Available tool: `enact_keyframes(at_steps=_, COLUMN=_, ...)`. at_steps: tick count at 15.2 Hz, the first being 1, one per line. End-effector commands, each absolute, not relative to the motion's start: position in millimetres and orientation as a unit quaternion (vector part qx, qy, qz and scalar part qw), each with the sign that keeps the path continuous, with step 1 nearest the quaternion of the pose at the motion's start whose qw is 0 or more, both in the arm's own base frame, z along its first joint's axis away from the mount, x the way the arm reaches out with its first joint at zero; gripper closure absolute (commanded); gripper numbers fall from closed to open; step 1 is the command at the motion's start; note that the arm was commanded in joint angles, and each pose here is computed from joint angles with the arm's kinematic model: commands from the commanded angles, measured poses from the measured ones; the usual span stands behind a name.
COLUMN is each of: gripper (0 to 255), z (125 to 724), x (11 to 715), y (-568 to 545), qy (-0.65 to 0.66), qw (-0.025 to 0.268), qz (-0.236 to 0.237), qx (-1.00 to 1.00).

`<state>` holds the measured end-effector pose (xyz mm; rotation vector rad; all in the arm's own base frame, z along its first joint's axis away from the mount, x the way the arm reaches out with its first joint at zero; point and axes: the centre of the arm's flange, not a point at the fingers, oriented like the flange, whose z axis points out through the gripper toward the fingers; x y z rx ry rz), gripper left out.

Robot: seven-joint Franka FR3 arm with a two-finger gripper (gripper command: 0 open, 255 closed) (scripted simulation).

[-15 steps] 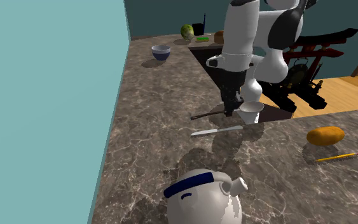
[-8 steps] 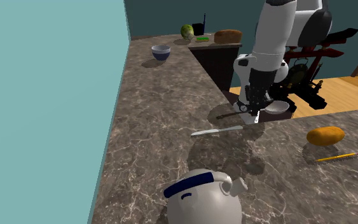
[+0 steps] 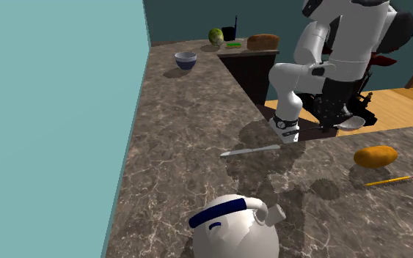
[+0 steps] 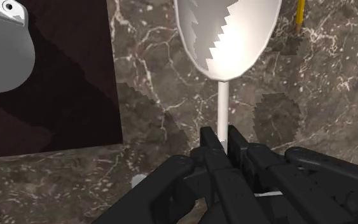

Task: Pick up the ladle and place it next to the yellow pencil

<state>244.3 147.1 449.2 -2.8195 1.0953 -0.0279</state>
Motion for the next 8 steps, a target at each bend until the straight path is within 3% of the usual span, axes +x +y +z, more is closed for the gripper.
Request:
enact_keyframes(at_steps=1, gripper=255, z=448.6, x=227.7, y=166.1, qy=0.362, qw=0.059, qz=-0.009, qx=-0.930)
enact_keyframes(at_steps=8, gripper=255, z=448.8, x=170.0, y=238.3, qy=0.362, qw=0.059, qz=-0.009, qx=-0.930)
